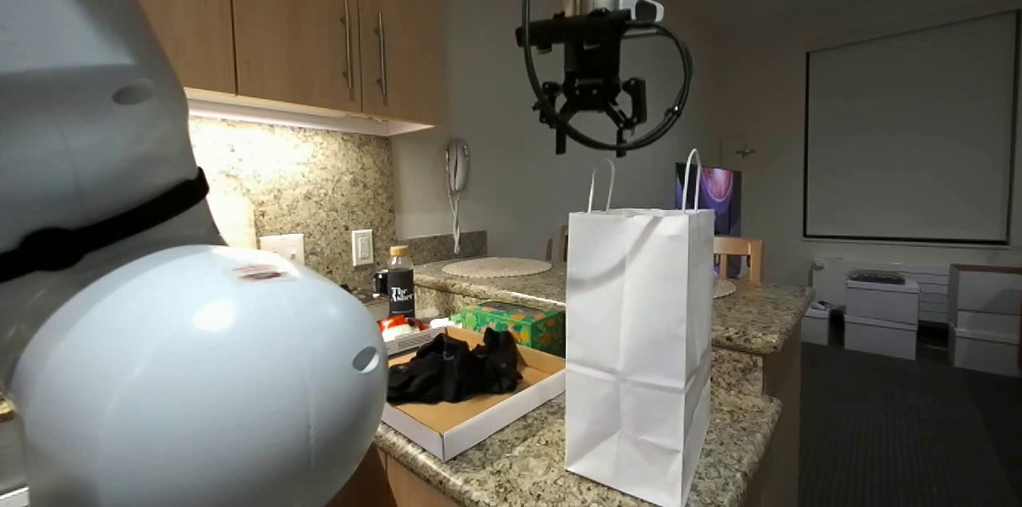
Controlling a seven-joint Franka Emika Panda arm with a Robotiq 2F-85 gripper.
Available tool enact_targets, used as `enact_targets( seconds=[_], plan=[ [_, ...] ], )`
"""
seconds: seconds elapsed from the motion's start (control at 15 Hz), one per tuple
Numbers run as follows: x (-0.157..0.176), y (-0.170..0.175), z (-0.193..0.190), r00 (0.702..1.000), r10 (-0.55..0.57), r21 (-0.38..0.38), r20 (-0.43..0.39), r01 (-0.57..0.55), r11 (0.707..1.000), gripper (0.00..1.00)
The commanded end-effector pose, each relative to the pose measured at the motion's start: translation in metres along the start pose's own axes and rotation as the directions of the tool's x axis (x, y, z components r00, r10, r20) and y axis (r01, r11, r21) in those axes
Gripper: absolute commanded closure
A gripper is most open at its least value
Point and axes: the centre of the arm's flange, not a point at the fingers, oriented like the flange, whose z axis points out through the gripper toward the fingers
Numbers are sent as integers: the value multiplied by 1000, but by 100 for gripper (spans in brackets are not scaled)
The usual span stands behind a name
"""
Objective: Place the black socks inside the white paper bag
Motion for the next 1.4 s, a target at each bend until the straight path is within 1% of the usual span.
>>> enact_targets(
  seconds=[0.0, 0.13, 0.27, 0.4, 0.47, 0.6, 0.73, 0.87, 1.0, 1.13, 1.2, 1.33],
  plan=[
    [1, -46, -59, 981, -24, -60, -193, 13, 998, 0],
    [2, -87, -79, 955, -84, -69, -285, 67, 995, 0],
    [1, -142, -81, 929, -155, -74, -335, 138, 988, 0],
    [2, -195, -56, 913, -219, -84, -344, 202, 976, 0],
    [2, -220, -36, 910, -244, -87, -334, 228, 970, 0],
    [3, -258, 7, 914, -256, -90, -313, 240, 967, 0],
    [5, -283, 60, 930, -268, -88, -252, 254, 963, 0],
    [10, -290, 118, 949, -248, -70, -194, 238, 969, 0],
    [20, -286, 169, 960, -241, -25, -142, 240, 970, 0],
    [30, -278, 220, 966, -242, 13, -87, 244, 970, 0],
    [33, -275, 245, 968, -248, 43, -41, 250, 967, 0],
    [29, -271, 294, 965, -260, 61, 34, 258, 964, 0]
  ],
)
